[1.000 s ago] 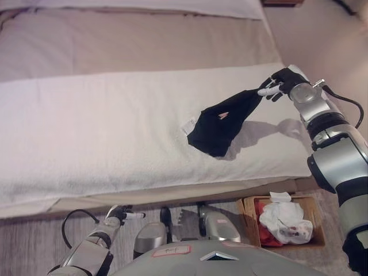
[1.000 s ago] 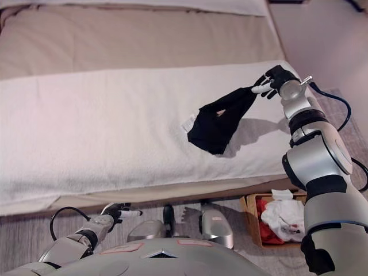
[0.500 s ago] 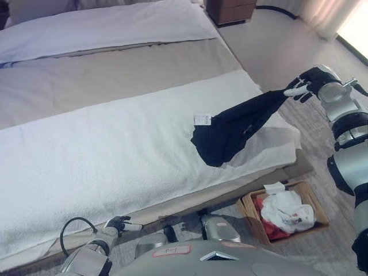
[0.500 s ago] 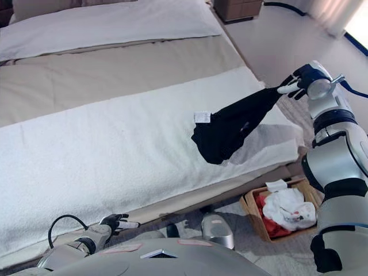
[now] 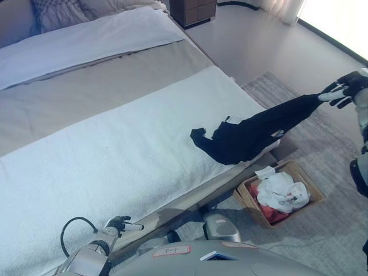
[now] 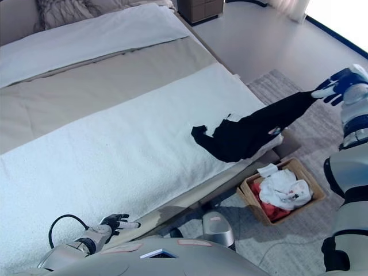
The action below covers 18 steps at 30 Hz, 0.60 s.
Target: Put the clothes on the bed into the basket.
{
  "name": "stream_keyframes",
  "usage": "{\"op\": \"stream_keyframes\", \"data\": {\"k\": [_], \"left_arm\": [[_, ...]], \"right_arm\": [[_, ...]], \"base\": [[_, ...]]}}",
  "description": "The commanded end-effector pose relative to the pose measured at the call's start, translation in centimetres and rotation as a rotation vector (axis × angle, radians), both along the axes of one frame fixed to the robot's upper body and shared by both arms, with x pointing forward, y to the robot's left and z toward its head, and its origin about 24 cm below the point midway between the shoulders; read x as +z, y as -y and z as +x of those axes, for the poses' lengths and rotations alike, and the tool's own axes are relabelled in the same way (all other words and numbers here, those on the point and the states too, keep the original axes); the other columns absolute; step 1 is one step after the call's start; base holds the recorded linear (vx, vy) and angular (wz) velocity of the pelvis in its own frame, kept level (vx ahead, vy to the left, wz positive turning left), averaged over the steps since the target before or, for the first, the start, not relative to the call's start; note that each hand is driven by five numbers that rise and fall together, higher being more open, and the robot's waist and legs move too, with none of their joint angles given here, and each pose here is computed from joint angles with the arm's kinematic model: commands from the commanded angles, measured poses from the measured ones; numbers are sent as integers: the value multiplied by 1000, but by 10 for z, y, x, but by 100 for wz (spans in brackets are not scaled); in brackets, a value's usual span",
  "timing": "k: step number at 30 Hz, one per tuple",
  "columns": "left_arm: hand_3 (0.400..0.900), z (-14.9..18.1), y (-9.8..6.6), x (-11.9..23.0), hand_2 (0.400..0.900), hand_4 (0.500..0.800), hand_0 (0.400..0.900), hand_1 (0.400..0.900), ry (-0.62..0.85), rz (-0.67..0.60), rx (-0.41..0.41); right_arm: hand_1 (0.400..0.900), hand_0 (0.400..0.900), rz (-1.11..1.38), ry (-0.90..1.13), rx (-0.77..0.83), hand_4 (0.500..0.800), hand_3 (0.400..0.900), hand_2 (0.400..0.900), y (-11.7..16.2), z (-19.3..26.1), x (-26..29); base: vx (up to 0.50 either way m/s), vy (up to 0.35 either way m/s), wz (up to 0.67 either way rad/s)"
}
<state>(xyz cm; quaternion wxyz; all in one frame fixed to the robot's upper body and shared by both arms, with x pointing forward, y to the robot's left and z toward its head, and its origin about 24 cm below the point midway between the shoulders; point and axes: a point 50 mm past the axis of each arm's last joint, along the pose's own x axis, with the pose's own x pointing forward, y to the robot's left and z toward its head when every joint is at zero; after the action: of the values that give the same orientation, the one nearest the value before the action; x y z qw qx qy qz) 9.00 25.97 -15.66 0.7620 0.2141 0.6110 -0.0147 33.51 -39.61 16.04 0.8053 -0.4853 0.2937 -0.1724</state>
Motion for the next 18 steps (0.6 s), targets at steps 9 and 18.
{"op": "stream_keyframes", "data": {"k": [9, 18], "left_arm": [[900, -4, -38, 12, 900, 800, 900, 900, -23, 126, -14], [900, -5, -37, 12, 900, 800, 900, 900, -28, 125, -14]], "right_arm": [[400, 400, -167, 175, -97, 500, 400, 400, 31, -16, 82], [400, 400, -183, 143, -130, 500, 400, 400, 42, -27, 77]], "base": [[-12, 0, -7], [3, -6, 0]]}}
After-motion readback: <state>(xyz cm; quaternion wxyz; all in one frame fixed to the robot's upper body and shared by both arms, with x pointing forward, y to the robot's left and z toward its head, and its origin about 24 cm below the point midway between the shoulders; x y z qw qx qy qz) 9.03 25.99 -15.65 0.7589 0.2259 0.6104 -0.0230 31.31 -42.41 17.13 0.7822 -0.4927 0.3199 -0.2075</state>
